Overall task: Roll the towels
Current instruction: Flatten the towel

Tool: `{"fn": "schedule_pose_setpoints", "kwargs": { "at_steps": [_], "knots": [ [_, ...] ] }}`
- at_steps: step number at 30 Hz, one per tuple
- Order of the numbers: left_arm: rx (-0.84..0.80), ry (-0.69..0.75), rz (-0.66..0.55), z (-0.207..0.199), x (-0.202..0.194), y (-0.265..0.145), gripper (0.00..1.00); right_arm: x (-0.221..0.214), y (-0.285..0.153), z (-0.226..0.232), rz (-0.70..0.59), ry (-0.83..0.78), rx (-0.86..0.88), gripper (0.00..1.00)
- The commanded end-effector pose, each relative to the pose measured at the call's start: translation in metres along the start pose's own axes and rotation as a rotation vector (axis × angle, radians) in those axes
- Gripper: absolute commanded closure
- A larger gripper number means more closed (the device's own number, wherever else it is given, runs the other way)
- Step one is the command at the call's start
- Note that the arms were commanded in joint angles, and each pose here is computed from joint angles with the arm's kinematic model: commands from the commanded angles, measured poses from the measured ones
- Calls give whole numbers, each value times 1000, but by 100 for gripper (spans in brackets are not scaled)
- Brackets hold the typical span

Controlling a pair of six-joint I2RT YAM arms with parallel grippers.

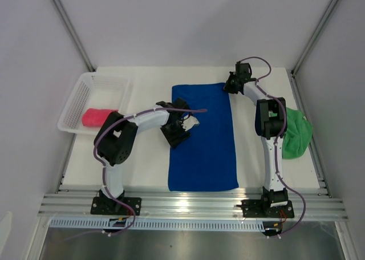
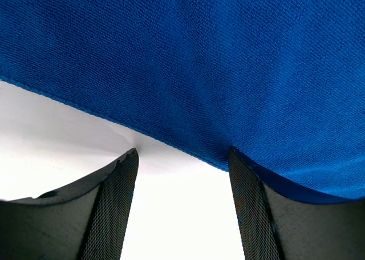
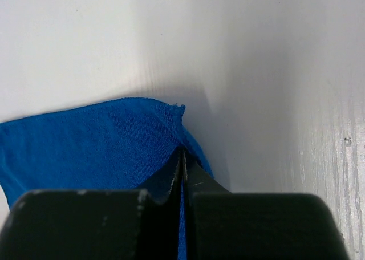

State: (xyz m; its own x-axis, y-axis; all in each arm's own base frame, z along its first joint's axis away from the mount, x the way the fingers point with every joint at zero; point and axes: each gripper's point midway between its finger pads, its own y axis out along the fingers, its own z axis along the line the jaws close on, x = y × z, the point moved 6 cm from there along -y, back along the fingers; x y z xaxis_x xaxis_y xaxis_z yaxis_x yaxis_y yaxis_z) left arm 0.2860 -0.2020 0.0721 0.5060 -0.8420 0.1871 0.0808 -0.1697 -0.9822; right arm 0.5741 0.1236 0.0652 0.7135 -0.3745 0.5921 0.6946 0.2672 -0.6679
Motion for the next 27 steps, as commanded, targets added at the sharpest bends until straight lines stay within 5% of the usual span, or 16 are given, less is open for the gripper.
{"fn": "schedule_pose_setpoints", "kwargs": {
  "at_steps": [1, 6, 12, 17, 27],
  "knots": [
    [6, -3, 54, 0, -6, 12, 32, -10, 11, -17, 25, 47, -74, 100],
    [-1, 32, -29, 0, 6, -10, 31, 0, -7, -3, 12, 25, -8, 99],
    [7, 79, -247, -2, 44, -83, 30, 27, -80, 25, -24, -38, 18, 72],
    [2, 240, -331, -27, 36, -119, 30, 13, -179, 29, -31, -34, -70, 59],
    [32, 716, -282, -125, -65, -66, 30, -197, -266, -17, 307, 27, -310, 57]
  ]
}}
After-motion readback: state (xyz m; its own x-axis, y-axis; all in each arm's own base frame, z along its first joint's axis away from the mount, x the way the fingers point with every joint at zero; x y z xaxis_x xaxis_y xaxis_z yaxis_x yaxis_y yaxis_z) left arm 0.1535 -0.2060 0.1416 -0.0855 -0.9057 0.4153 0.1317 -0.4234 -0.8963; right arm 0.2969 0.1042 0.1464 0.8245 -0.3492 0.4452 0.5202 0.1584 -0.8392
